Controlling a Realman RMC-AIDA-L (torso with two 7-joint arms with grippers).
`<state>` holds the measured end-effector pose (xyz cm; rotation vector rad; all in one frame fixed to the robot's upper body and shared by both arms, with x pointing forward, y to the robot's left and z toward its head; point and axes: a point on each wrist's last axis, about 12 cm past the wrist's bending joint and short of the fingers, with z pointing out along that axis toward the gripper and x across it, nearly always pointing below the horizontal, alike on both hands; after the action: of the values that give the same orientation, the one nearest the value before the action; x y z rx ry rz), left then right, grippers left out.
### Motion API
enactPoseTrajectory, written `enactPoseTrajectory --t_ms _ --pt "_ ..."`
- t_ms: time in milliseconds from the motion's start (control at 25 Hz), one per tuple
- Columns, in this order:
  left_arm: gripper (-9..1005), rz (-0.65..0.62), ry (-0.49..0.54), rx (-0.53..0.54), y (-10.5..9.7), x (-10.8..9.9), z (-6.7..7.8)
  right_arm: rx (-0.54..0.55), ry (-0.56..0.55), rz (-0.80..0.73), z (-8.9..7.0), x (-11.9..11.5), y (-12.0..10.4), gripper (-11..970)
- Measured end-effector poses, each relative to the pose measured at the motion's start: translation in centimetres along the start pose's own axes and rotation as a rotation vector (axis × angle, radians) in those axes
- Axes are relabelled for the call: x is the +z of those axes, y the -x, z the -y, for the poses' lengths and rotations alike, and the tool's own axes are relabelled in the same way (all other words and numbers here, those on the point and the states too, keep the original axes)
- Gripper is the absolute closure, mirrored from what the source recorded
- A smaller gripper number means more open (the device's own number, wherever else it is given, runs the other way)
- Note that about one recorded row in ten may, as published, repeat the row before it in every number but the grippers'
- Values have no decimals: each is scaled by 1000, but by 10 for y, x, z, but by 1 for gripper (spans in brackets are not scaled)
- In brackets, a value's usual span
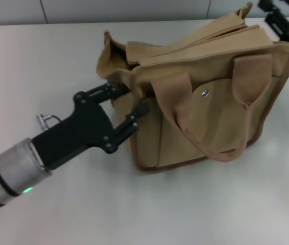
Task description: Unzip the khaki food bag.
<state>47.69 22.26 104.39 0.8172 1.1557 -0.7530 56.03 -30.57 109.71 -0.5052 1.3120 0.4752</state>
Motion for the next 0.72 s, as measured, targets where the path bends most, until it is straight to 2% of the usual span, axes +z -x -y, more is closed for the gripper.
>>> enactPoseTrajectory --t_ms 40,80,360,440,480,520,640,720 --pt "741 8 5 -3 2 -5 -2 7 -23 15 2 -5 1 670" --pt "641 34 19 -6 8 -16 -7 37 -81 64 5 -20 3 643" --pt "361 80 17 -41 28 -42 -22 134 -76 135 -3 -56 6 454" --pt "276 97 7 -41 33 -48 -24 162 -49 153 -9 -66 7 322" --pt "233 110 -10 -42 37 -51 -24 186 34 155 -20 -74 9 256" --pt "191 119 -35 -48 40 -52 -24 186 34 155 -20 -74 9 235" --pt "192 97 -166 -79 43 -53 -17 199 242 98 -41 -82 8 172" --pt "192 44 -284 -110 39 -49 -7 206 375 32 -55 -87 5 130"
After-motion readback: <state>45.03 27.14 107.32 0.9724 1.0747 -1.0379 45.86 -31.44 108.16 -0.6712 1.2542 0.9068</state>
